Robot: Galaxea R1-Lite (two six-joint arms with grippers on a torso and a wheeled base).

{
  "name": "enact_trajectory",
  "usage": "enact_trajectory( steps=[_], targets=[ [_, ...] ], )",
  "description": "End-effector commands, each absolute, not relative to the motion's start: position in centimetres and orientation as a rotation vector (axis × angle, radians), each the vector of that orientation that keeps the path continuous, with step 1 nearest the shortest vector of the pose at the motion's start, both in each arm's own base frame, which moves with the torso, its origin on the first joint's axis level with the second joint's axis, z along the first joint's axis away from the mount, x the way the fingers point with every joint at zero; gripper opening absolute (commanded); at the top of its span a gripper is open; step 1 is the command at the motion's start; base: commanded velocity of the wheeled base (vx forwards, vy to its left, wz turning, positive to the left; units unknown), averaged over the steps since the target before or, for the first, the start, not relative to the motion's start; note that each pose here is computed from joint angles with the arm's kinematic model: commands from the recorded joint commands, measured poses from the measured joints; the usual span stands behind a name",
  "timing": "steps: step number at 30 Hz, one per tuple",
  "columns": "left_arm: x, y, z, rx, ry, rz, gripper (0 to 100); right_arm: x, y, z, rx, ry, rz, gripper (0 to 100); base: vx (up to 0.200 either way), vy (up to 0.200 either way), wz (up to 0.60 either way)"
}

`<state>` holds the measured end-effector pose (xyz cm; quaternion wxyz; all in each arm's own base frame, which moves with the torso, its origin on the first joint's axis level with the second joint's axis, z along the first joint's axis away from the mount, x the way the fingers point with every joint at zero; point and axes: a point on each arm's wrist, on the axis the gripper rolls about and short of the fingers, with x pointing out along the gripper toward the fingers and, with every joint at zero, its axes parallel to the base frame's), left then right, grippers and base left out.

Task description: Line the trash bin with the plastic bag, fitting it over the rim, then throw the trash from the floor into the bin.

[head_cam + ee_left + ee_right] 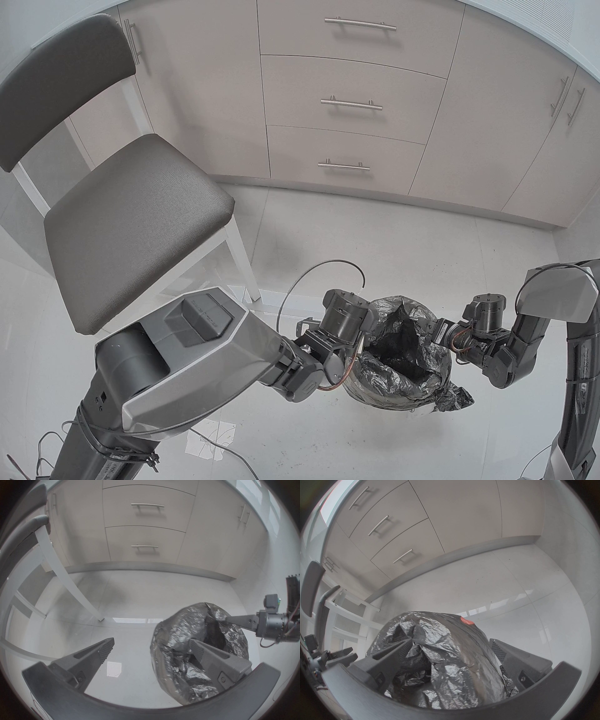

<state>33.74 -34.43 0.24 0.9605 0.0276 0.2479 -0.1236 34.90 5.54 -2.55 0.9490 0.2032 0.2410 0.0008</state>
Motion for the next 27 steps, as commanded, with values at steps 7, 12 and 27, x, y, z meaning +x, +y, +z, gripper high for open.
enact_trajectory(
  steps=[7, 12, 27],
  targets=[
    [33.6, -36.3, -1.3, 0.069, 0.502, -0.279, 100, 35.5, 4.6, -4.1, 0.417, 0.507, -0.037, 100, 0.000, 0.000, 0.00],
    [34.5, -36.7, -1.7, 0.073, 0.498, -0.274, 100, 35.7, 4.5, -4.2, 0.416, 0.503, -0.048, 100, 0.000, 0.000, 0.00],
    [36.9, -36.6, -2.6, 0.107, 0.510, -0.245, 100, 36.2, 4.4, -4.9, 0.397, 0.480, -0.078, 100, 0.000, 0.000, 0.00]
  ],
)
